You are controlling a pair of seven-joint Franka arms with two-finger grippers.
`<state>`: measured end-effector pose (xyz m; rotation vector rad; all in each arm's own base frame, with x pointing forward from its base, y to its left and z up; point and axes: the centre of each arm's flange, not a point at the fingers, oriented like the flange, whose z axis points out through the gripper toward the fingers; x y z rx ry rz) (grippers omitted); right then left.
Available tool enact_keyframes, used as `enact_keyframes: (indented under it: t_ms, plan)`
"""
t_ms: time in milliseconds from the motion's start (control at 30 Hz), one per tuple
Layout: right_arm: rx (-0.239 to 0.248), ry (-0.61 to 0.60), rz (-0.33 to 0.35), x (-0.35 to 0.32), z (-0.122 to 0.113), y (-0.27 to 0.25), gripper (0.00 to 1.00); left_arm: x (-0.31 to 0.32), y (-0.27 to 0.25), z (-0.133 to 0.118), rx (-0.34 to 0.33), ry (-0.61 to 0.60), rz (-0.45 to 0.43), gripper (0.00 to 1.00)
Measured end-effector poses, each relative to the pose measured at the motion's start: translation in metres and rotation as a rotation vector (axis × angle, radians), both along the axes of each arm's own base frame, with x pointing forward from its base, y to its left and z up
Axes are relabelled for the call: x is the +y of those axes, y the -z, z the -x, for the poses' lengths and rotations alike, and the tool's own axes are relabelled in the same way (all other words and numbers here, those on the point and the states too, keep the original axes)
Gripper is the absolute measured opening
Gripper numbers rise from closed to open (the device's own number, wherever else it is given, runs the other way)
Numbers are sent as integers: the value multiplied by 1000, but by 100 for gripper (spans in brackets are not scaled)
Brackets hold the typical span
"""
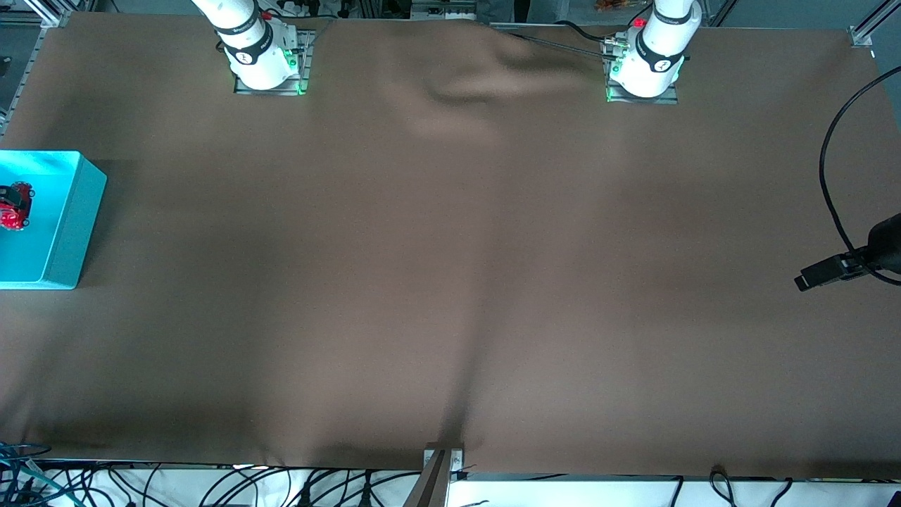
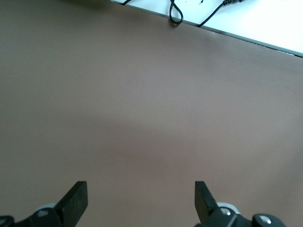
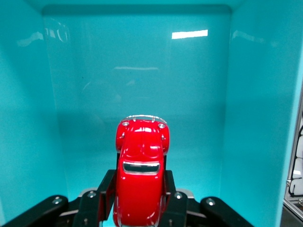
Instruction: Wind red beetle toy and store in blue box
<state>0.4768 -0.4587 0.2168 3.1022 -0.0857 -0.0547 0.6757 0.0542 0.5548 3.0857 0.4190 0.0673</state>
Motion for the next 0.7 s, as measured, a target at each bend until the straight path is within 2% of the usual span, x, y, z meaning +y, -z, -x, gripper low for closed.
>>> enact_keyframes:
  t_ms: [100, 267, 367, 467, 567, 700]
  plan:
    - [-1, -12, 0, 0, 0, 0, 49, 0, 0, 0, 0, 0, 0, 100]
    - [-5, -20, -1, 0, -1, -1, 73, 0, 0, 0, 0, 0, 0, 100]
    - [-7, -19, -2, -1, -1, -1, 74, 0, 0, 0, 0, 0, 0, 100]
    - [-8, -20, -1, -1, -1, -2, 82, 0, 0, 0, 0, 0, 0, 100]
    - [-10, -21, 0, -1, -2, -3, 83, 0, 0, 0, 0, 0, 0, 100]
    - [-16, -22, 3, -2, -4, -5, 100, 0, 0, 0, 0, 0, 0, 100]
